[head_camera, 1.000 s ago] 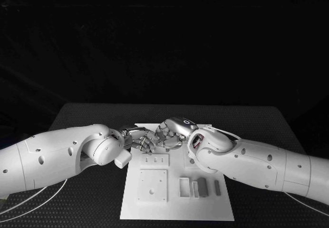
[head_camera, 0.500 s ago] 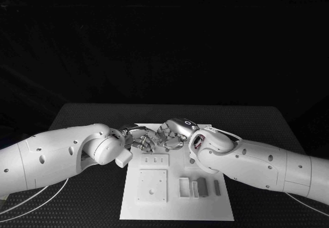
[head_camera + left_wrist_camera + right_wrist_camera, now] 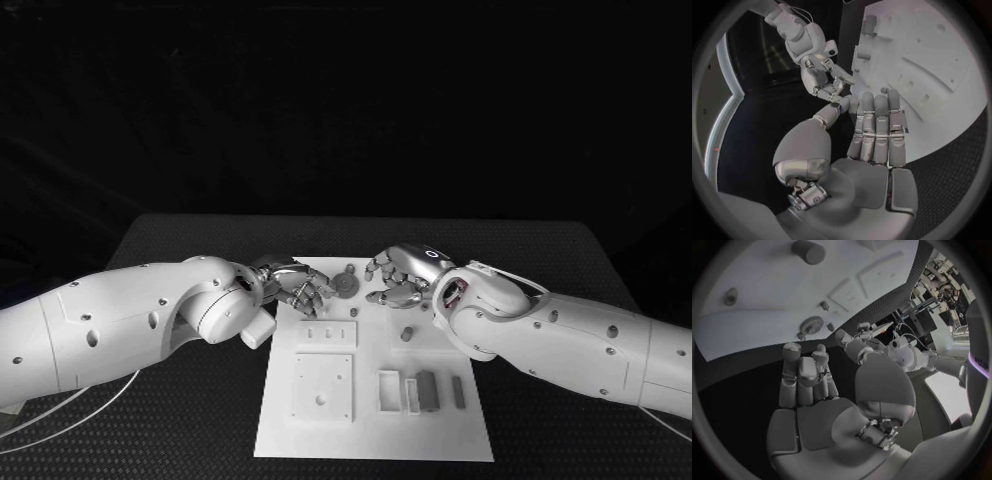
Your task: Assemble the parts on the task board
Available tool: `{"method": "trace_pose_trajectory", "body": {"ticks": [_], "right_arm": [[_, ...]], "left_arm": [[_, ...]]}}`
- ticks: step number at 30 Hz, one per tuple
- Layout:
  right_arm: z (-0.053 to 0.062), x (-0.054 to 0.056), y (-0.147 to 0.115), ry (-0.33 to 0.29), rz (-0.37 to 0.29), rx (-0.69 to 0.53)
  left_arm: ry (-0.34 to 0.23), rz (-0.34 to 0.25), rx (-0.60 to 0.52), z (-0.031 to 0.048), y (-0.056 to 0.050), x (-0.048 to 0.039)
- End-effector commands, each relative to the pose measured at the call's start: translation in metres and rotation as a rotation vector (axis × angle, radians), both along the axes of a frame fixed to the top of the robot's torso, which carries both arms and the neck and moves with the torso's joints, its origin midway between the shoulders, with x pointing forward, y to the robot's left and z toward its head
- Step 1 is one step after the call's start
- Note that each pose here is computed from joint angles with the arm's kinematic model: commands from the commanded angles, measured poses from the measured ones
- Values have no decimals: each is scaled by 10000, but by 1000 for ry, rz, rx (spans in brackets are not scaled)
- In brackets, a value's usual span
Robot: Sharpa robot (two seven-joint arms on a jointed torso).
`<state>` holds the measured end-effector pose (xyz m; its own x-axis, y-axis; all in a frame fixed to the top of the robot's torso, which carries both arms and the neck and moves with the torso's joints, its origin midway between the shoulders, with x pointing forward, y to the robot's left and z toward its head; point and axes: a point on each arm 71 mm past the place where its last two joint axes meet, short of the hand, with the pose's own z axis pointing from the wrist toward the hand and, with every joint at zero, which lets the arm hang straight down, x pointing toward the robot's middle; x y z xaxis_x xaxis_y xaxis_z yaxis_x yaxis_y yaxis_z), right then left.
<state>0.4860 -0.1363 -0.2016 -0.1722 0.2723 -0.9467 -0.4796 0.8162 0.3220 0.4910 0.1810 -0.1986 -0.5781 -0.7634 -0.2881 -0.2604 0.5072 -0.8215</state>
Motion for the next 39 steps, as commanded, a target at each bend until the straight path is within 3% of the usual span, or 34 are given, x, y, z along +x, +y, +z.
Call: {"method": "trace_pose_trajectory", "body": {"ticks": [1,6,11,18,23,28,39], "right_arm": [[43,15,-89,-22,-20,11],[156,124,-242,-33,-66,37],[213,302,-418,-16,-135,78],[366,438,-509,-26,-178,125],[506,531,-541,-33,-199,164],[611,595,-521,-42,-202,175],[656,609,-413,-43,-182,181]], "left_arm": [[-68,-46,119,13,-8,5],[-48,-41,183,-17,-16,1],[-19,-52,229,-58,-53,-14],[14,-48,285,-133,-91,-32],[59,-9,348,-244,-107,-47],[24,-22,412,-288,-144,-16],[-103,-70,529,-249,-209,30]]}}
